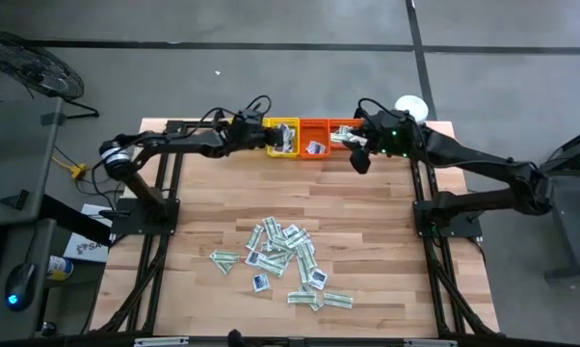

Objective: Pick & Place First Aid Supplies
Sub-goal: Put the gray packet into the right yellow bin, then put the green pad into the right orange bin

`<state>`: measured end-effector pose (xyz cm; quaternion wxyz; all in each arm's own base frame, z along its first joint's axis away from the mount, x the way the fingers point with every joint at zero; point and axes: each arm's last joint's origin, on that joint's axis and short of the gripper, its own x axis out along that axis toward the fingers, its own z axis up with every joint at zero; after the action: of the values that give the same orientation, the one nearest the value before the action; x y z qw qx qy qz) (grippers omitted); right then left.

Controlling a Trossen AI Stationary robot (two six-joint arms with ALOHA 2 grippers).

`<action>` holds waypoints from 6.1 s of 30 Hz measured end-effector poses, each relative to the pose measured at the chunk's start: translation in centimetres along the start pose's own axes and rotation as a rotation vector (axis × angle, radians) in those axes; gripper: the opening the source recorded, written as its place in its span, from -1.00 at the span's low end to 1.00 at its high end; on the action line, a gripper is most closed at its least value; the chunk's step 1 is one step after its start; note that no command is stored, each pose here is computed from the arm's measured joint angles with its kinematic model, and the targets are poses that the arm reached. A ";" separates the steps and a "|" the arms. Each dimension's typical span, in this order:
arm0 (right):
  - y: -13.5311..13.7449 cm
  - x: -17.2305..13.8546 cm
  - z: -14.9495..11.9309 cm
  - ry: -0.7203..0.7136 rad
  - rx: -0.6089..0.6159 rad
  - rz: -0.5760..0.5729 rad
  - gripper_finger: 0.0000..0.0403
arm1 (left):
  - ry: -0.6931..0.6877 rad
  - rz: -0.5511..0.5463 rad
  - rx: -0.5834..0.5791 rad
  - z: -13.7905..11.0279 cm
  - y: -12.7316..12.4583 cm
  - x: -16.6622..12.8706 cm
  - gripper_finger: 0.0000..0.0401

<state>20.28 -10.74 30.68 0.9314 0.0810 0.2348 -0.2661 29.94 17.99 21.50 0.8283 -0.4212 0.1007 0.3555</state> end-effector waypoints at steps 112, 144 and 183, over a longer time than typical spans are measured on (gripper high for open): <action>28.1 -5.0 -17.6 0.987 1.100 0.224 -0.06 | 0.501 0.001 0.755 -7.1 -2.8 -15.1 -0.19; 33.2 -5.0 -22.3 0.966 0.895 -0.093 -0.41 | 0.506 -0.080 0.804 -9.9 -4.3 -17.3 -0.19; 32.8 -3.1 -22.7 0.934 0.881 -0.149 -0.41 | 0.509 -0.086 0.820 -10.2 -4.5 -17.6 -0.19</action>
<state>26.52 24.66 13.16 0.5896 0.5465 0.4891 -0.3384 21.55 -0.54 26.12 0.8890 -0.1377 0.4145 0.1376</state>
